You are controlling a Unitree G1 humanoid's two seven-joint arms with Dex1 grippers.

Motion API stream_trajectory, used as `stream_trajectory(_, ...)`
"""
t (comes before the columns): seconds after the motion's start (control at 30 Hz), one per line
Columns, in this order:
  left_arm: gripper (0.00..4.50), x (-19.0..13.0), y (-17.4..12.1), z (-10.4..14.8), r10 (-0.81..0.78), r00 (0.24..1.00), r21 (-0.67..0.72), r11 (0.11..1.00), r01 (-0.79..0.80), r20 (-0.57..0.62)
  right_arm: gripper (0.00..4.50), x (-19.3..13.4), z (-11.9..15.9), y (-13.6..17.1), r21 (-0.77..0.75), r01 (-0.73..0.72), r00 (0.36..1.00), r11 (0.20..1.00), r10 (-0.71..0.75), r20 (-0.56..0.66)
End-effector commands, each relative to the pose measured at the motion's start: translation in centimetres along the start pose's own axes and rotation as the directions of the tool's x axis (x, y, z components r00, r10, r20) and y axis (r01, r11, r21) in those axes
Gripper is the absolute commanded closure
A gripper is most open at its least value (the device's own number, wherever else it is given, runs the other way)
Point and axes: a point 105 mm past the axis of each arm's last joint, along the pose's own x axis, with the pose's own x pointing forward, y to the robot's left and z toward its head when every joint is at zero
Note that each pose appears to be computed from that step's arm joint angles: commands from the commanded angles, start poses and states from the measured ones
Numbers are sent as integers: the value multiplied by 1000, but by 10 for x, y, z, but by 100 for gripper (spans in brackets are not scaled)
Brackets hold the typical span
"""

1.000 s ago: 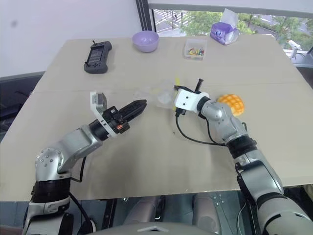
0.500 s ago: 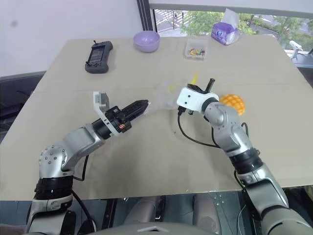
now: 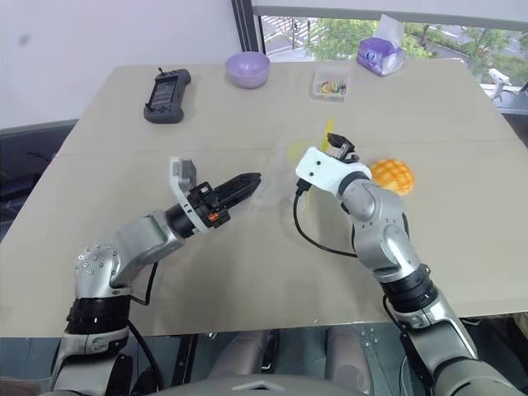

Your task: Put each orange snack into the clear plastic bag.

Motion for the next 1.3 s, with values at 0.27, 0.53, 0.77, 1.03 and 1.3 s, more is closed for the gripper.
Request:
stream_trajectory(0.27, 348, -9, 8, -24, 47, 999, -70, 996, -47, -3, 4, 8, 15, -11, 8, 62, 997, 998, -62, 48)
stream_trajectory(0.53, 265, -5, 13, -31, 127, 991, -105, 987, -122, 41, 0, 12, 17, -14, 8, 73, 995, 997, -74, 61)
stream_trajectory(0.77, 97, -4, 25, -37, 198, 979, -177, 967, -184, 59, 0, 13, 17, -14, 11, 70, 996, 997, -70, 63)
stream_trajectory(1.03, 97, 13, 35, -27, 221, 971, -221, 955, -197, 87, 0, 14, 18, -17, 16, 75, 995, 997, -76, 68)
stream_trajectory(1.3, 97, 36, 56, -28, 273, 959, -252, 936, -247, 74, 0, 15, 21, -17, 23, 72, 995, 997, -73, 73)
